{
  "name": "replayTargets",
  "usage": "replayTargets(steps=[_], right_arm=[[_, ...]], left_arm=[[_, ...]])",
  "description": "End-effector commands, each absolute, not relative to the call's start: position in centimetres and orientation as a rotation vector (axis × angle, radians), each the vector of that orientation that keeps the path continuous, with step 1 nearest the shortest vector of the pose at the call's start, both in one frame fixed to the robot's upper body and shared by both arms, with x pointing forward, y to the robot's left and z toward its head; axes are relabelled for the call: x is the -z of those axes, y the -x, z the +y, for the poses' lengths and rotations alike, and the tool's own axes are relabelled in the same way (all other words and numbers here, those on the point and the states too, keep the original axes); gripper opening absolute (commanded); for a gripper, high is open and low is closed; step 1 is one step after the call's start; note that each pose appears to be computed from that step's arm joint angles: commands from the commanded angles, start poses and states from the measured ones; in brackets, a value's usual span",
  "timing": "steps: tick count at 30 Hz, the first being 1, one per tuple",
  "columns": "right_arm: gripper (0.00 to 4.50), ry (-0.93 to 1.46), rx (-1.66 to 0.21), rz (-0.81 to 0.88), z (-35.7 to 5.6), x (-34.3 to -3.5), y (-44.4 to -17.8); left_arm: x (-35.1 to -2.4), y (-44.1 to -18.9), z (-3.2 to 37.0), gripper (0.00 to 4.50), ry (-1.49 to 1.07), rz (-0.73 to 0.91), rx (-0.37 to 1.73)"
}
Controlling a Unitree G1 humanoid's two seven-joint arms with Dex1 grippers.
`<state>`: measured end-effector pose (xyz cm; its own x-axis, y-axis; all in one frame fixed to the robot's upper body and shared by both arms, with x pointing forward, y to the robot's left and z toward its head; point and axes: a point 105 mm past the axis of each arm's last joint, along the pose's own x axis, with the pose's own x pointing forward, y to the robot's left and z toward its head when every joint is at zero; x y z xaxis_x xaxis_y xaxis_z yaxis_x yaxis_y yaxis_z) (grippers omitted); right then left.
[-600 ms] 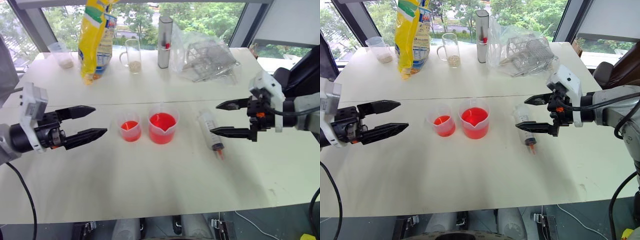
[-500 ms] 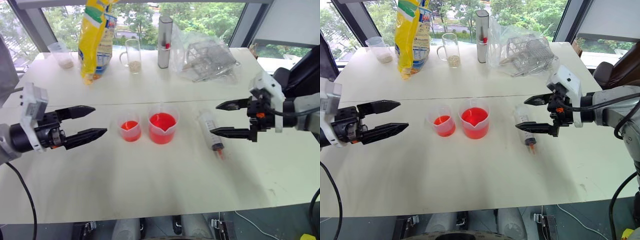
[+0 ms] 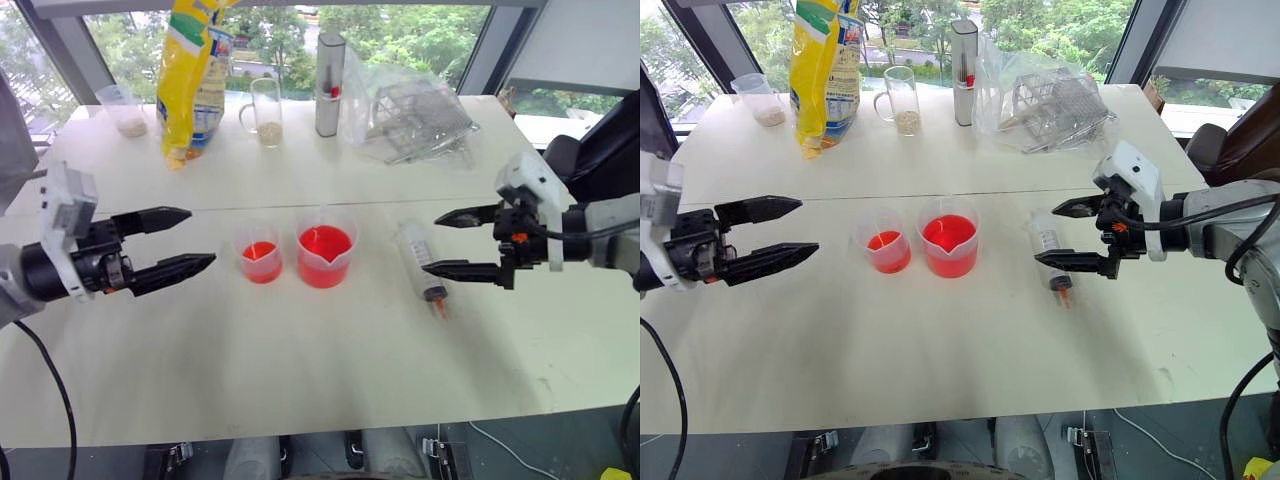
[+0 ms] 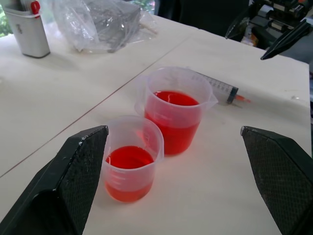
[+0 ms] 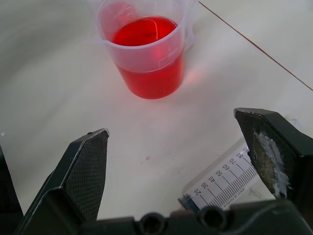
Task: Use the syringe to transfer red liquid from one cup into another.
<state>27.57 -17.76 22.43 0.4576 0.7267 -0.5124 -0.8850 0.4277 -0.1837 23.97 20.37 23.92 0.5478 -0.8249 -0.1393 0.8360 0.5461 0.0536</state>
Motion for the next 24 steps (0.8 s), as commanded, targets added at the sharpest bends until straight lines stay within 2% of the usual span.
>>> replayTargets(steps=[1,8,11,20,24], right_arm=[[4.48,0.503,-1.017,0.352,-18.0,-23.3,-27.5],[4.48,0.505,-0.965,0.383,-18.6,-22.7,-28.0],[4.48,0.471,-0.894,0.407,-19.1,-22.7,-29.1],[4.48,0.371,-0.712,0.625,-19.5,-20.5,-33.1],[4.48,0.237,-0.513,0.787,-20.1,-19.0,-35.6]], left_arm=[[-24.8,-23.8,20.0,4.50,-0.133,0.058,1.005],[-24.8,-23.8,20.0,4.50,-0.131,0.054,1.007],[-24.7,-23.9,20.0,4.50,-0.134,0.052,1.006],[-24.5,-24.7,19.3,4.50,-0.131,0.029,1.019],[-24.1,-24.9,18.7,4.50,-0.123,0.015,1.030]])
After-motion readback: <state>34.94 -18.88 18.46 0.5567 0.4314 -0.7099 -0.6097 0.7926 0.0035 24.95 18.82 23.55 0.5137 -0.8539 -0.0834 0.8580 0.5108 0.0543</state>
